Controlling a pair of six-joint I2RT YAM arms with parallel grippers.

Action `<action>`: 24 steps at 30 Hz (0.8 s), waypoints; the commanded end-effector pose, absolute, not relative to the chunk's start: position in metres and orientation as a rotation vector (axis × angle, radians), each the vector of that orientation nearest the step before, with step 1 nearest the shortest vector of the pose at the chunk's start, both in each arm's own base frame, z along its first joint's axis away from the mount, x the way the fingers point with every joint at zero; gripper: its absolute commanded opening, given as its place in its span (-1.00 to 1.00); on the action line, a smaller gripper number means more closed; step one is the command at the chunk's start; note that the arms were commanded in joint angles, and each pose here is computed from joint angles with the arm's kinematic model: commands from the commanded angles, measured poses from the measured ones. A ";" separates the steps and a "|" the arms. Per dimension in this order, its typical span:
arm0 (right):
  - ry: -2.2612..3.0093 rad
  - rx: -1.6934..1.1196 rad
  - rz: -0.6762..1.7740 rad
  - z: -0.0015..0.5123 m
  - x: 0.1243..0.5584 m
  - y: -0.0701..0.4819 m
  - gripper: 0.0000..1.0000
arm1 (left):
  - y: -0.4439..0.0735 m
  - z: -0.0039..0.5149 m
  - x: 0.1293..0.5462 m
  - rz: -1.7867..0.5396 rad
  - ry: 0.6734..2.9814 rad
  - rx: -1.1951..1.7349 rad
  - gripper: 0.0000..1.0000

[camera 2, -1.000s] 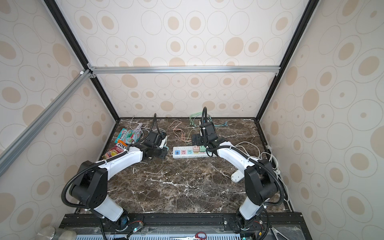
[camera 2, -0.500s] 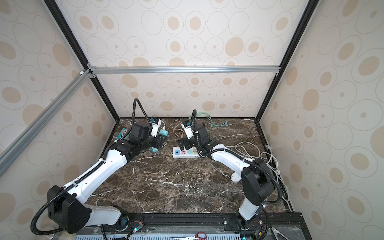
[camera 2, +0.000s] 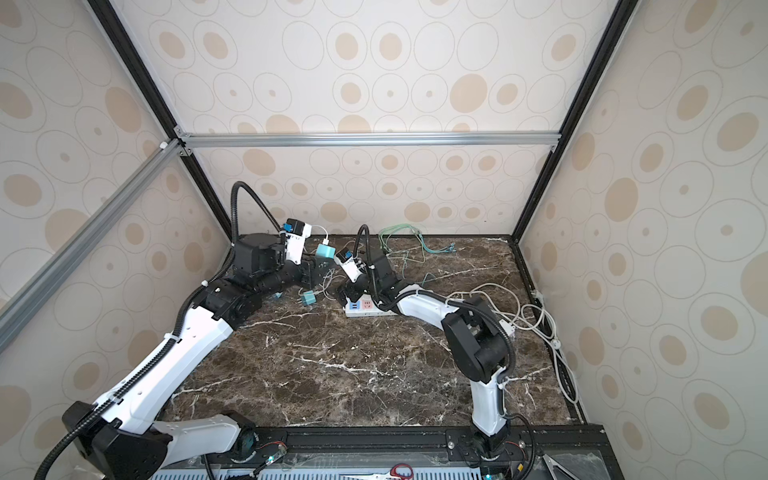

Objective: Insert the plug
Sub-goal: 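Lift the teal charger high with the left gripper while the right rises toward it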

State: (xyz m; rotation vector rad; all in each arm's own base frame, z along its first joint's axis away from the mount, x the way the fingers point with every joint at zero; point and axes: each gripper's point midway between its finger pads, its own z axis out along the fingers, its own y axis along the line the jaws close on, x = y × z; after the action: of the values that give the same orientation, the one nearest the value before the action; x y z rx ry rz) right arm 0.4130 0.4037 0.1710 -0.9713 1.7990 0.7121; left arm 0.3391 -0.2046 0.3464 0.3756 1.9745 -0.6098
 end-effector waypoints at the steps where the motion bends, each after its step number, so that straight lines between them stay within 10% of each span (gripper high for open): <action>1: 1.663 -1.037 0.672 0.175 0.425 0.420 0.99 | -0.209 0.388 0.324 -0.694 1.881 0.384 -1.00; 8: 1.524 -1.060 0.591 0.166 0.458 0.443 0.98 | -0.212 0.410 0.308 -0.790 1.826 0.403 -1.00; 24: 1.317 -0.583 0.454 0.288 0.517 0.408 -0.88 | -0.197 0.428 0.288 -0.812 1.753 0.400 -1.00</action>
State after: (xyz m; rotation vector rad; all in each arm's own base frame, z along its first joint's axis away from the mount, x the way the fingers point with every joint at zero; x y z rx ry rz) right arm 0.5112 0.4304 0.1969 -0.7175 1.4762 0.5102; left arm 0.3011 -0.1979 0.4024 0.3645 1.8426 -0.7808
